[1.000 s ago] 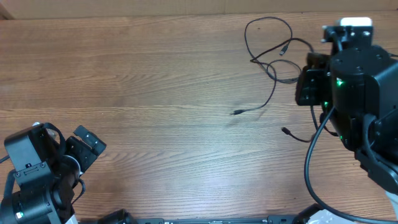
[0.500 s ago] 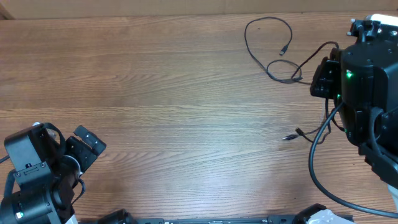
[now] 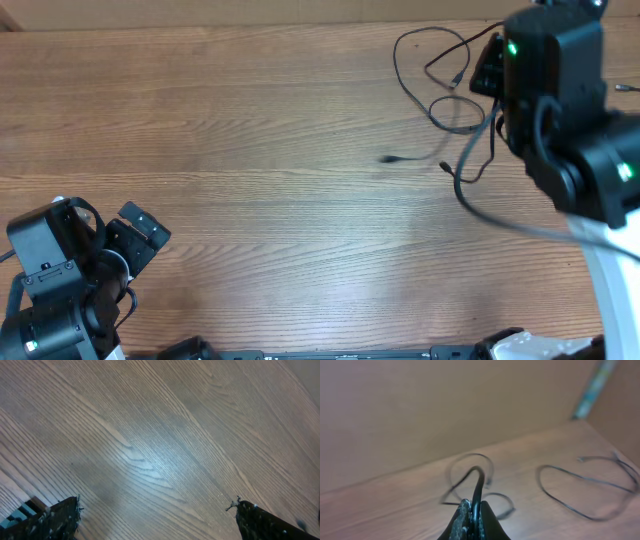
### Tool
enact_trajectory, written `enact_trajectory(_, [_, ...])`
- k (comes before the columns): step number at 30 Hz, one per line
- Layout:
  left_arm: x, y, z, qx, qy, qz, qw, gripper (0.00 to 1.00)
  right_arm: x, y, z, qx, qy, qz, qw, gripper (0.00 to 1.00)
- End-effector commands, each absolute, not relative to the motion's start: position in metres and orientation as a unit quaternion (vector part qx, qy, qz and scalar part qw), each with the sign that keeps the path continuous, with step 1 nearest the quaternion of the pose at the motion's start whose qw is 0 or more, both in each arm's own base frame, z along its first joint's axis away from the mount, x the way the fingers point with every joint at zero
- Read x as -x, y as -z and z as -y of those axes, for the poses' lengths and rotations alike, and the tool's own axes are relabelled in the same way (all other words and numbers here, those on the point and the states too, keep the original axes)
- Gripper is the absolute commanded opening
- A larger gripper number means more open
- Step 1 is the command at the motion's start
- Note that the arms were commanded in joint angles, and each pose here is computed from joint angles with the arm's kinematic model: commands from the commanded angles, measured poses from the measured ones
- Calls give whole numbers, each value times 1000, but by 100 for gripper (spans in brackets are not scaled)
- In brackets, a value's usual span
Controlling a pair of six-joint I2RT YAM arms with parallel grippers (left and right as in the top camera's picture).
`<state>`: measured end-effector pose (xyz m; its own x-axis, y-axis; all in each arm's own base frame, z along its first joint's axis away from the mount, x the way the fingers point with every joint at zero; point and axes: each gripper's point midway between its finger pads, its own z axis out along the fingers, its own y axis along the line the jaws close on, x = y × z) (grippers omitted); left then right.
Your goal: Untangle cables
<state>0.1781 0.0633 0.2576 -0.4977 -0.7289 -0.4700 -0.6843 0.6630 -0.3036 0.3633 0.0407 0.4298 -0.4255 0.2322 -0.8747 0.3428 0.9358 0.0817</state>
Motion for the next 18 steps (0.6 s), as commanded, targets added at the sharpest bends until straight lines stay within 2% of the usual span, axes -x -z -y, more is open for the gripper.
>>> enact_trajectory(1, [-178, -262, -67, 405, 29, -864, 298, 100, -358, -435, 6, -246, 88, -819, 511, 4])
enact_trajectory(9, [-177, -262, -67, 405, 29, -864, 297, 100, -320, -421, 120, -397, 140, -782, 460, 4])
enact_trajectory(18, [-178, -262, -67, 405, 29, -864, 298, 100, -312, -409, 150, -438, 79, -782, 436, 4])
